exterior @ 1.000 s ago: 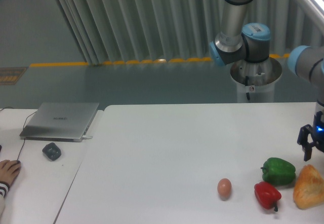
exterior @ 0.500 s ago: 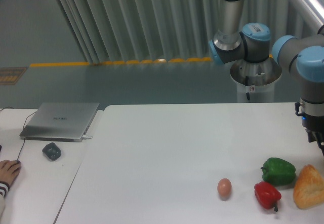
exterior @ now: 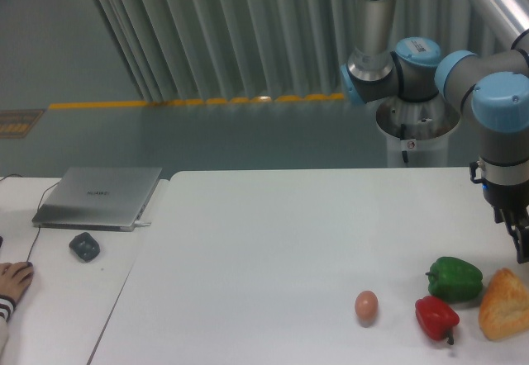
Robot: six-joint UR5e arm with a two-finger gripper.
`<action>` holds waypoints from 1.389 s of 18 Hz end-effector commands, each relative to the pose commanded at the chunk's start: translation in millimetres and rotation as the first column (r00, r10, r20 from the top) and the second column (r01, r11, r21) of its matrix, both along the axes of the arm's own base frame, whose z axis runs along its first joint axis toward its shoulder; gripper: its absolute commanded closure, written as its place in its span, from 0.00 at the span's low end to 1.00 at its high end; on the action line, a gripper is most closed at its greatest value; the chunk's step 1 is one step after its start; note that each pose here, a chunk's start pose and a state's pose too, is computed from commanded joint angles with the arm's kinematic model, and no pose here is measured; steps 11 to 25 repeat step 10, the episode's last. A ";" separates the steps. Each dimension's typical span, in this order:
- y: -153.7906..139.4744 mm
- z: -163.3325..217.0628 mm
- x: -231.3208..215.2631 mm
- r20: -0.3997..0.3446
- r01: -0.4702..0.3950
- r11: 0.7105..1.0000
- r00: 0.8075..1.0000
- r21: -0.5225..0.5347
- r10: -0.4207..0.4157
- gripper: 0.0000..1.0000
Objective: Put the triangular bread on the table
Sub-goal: 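Open the gripper and lift it up off the bread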
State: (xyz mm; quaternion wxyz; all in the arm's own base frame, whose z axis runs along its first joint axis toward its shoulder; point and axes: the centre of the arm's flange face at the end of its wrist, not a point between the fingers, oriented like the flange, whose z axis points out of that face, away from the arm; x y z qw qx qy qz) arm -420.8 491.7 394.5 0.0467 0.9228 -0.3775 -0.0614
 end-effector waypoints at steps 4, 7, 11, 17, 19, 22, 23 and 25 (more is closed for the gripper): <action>0.2 0.1 0.0 0.000 0.000 1.000 1.000 0.002 0.000 0.00; 0.3 0.1 0.1 0.001 0.000 1.000 1.000 0.003 0.000 0.00; 0.4 0.1 0.2 0.002 -0.001 1.000 1.000 0.005 0.001 0.00; 0.4 0.1 0.2 0.002 -0.001 1.000 1.000 0.005 0.001 0.00; 0.4 0.1 0.2 0.002 -0.001 1.000 1.000 0.005 0.001 0.00; 0.4 0.1 0.2 0.002 -0.001 1.000 1.000 0.005 0.001 0.00; 0.4 0.1 0.2 0.002 -0.001 1.000 1.000 0.005 0.001 0.00; 0.4 0.1 0.2 0.002 -0.001 1.000 1.000 0.005 0.001 0.00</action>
